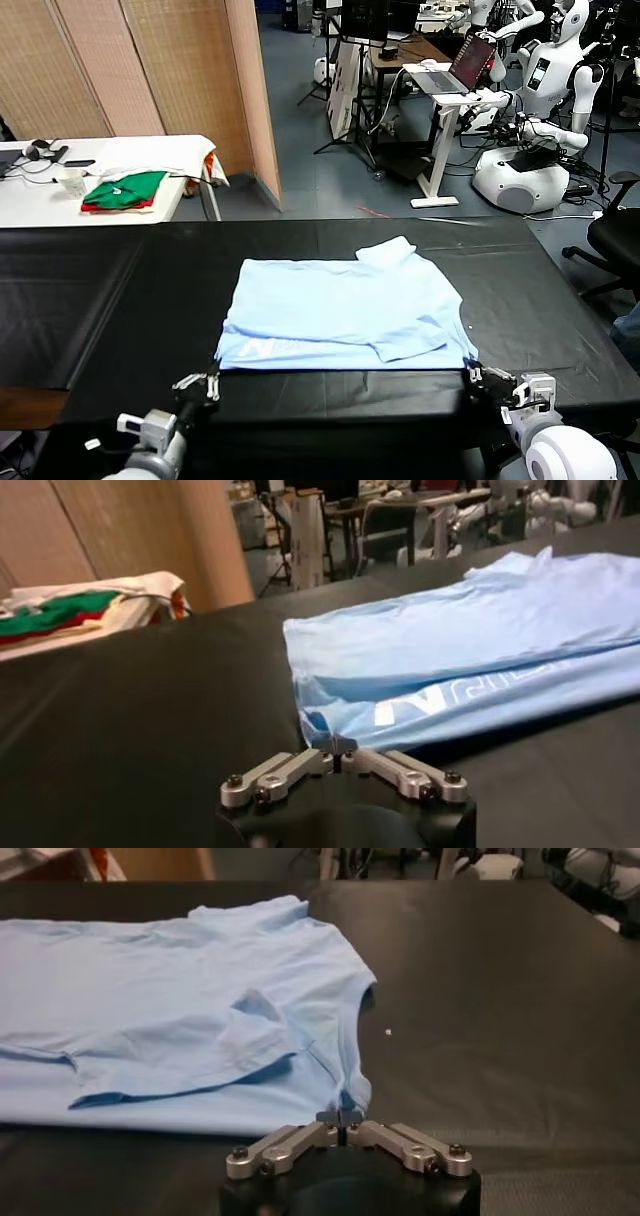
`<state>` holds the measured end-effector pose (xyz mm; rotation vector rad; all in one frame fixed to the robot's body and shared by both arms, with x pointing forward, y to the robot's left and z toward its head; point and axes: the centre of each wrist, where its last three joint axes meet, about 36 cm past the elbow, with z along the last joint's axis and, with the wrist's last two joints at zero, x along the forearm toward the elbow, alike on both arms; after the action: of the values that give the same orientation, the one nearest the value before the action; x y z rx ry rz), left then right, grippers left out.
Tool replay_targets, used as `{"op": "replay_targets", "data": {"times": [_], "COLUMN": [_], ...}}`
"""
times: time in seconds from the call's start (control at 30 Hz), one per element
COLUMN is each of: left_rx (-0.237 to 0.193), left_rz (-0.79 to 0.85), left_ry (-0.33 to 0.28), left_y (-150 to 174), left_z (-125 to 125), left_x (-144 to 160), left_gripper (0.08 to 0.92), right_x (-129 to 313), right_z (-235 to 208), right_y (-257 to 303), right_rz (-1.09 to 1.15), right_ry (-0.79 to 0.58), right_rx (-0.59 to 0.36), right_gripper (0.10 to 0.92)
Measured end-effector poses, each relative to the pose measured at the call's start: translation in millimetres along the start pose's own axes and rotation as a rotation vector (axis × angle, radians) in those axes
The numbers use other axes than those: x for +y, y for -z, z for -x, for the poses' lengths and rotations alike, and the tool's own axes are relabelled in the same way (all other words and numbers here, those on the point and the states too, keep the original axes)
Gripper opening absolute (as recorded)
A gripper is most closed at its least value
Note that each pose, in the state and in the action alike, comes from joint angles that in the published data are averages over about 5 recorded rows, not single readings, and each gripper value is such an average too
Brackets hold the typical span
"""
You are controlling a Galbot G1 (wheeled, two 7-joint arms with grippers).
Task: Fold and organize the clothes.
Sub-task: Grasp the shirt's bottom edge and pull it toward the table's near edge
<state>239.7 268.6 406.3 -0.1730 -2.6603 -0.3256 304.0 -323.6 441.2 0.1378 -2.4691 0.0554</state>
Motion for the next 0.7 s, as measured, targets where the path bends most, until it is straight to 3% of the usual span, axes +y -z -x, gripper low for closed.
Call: {"op": "replay_targets", "data": {"times": [0.1,0.2,0.37,0.47,0.57,0.7], "left_rx": [0.018,0.036,0.043,0.043,0.047,0.025], "left_rz": [0.004,0.003,-0.010,-0.011,-0.001,-0.041], "left_ry": [0.009,0.013,0.015,0.021,0.036,0.064], "left_y": [-4,-7,-5,-1,4,18], "left_z": [-11,-16,-19,-20,-23,-25], "left_x": [-1,-1,-1,1,5,11], "left_gripper": [0.144,0.144,0.171,0.321,0.526,0.766], "right_x": [2,4,10,15,19,22], "right_z": [-2,-6,-17,-28,-39,-48], "right_y": [0,0,1,5,16,37], "right_rz": [-0.008,-0.012,-0.016,-0.017,-0.019,-0.025], "right_ry": [0.007,0.013,0.027,0.034,0.046,0.074], "right_rx": [0.003,0.011,0.032,0.018,-0.022,-0.096], "right_gripper": [0.145,0.236,0.550,0.735,0.865,0.904]}}
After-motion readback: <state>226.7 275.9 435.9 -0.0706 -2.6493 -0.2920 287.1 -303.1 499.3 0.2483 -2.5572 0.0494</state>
